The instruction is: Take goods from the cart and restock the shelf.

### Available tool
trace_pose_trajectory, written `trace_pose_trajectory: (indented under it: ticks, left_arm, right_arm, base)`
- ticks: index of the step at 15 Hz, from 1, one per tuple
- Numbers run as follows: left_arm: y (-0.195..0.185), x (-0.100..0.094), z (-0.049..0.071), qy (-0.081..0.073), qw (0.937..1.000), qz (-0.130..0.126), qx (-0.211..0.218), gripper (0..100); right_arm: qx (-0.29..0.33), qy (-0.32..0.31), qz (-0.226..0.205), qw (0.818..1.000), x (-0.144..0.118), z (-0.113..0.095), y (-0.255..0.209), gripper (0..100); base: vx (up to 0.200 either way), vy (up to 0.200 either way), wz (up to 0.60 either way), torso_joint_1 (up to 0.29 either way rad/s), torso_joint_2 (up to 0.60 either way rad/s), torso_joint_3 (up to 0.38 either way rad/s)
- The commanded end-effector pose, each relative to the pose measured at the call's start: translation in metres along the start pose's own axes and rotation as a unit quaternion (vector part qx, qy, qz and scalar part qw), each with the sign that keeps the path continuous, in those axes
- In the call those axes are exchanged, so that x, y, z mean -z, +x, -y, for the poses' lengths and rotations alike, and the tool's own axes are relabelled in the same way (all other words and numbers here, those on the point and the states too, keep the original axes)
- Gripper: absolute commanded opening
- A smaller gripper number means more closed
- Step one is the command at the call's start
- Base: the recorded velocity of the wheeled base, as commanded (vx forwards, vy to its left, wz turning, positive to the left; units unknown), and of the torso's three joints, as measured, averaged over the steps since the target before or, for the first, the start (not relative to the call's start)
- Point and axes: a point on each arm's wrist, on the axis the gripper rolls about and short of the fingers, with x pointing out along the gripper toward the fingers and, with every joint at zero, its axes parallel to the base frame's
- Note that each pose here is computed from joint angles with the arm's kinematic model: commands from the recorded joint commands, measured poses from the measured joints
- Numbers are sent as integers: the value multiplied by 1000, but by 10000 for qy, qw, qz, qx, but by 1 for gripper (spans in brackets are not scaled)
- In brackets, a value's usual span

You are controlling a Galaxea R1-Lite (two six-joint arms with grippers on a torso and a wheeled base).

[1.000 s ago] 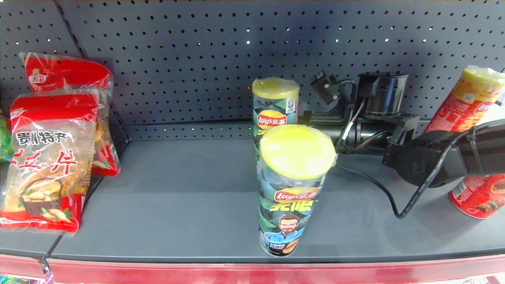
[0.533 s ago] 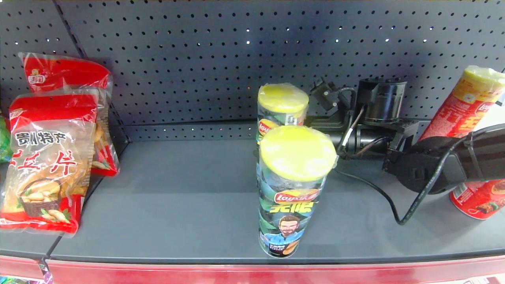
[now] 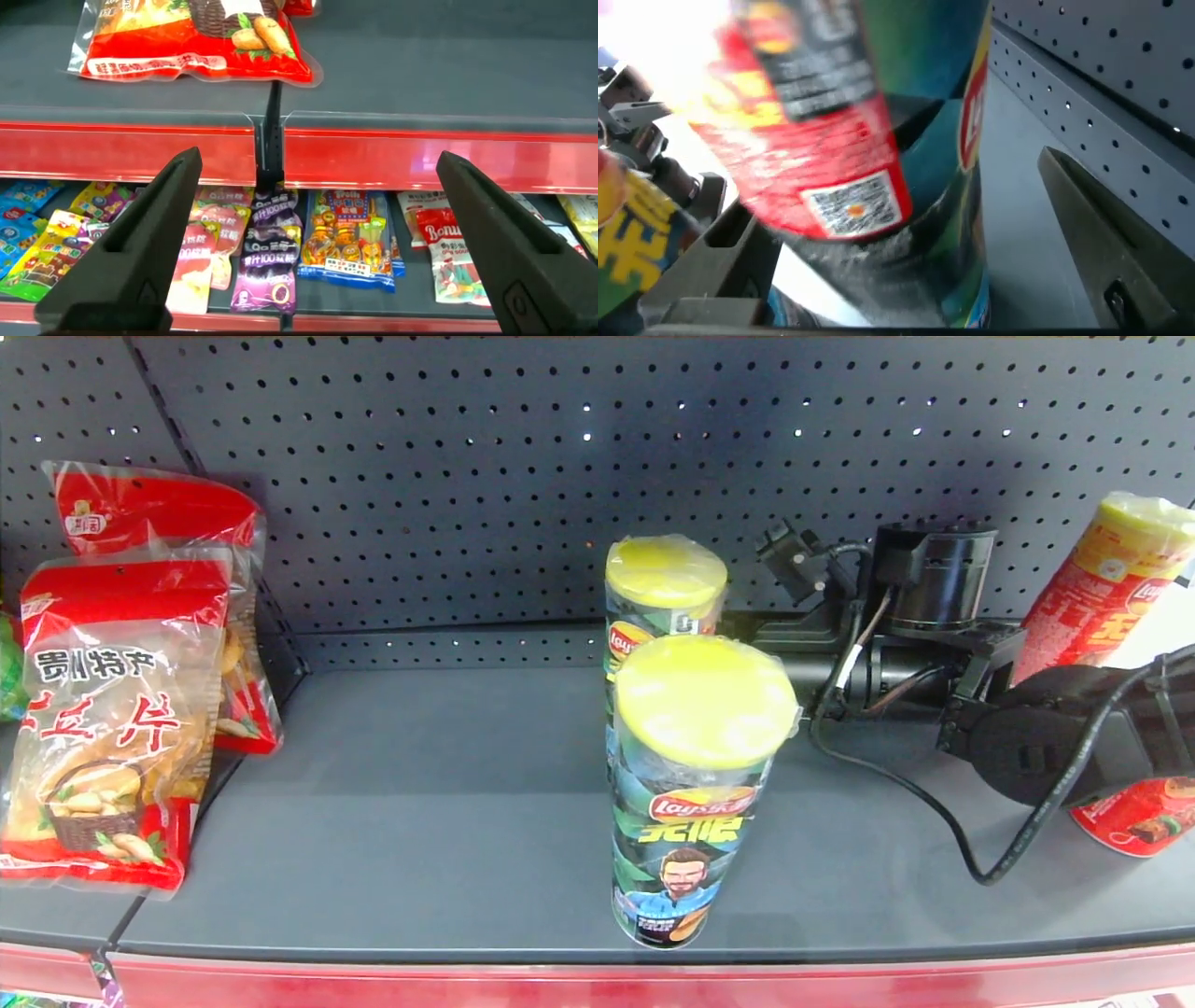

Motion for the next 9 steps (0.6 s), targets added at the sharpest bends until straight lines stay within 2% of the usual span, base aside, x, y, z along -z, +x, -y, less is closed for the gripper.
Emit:
trace_pose_trajectory:
  ticks: [1,9]
  left_arm:
    - [0,0,0,-1,10000,0,-5,100]
    - [0,0,0,-1,10000,0,-5,100]
  right_arm:
    - [32,-33,34,10000,-4,-3,-6,100]
    - [182,3,12,9998,-4,-7,-25,100]
  base:
    - [0,0,0,0,0,0]
    - [0,0,0,0,0,0]
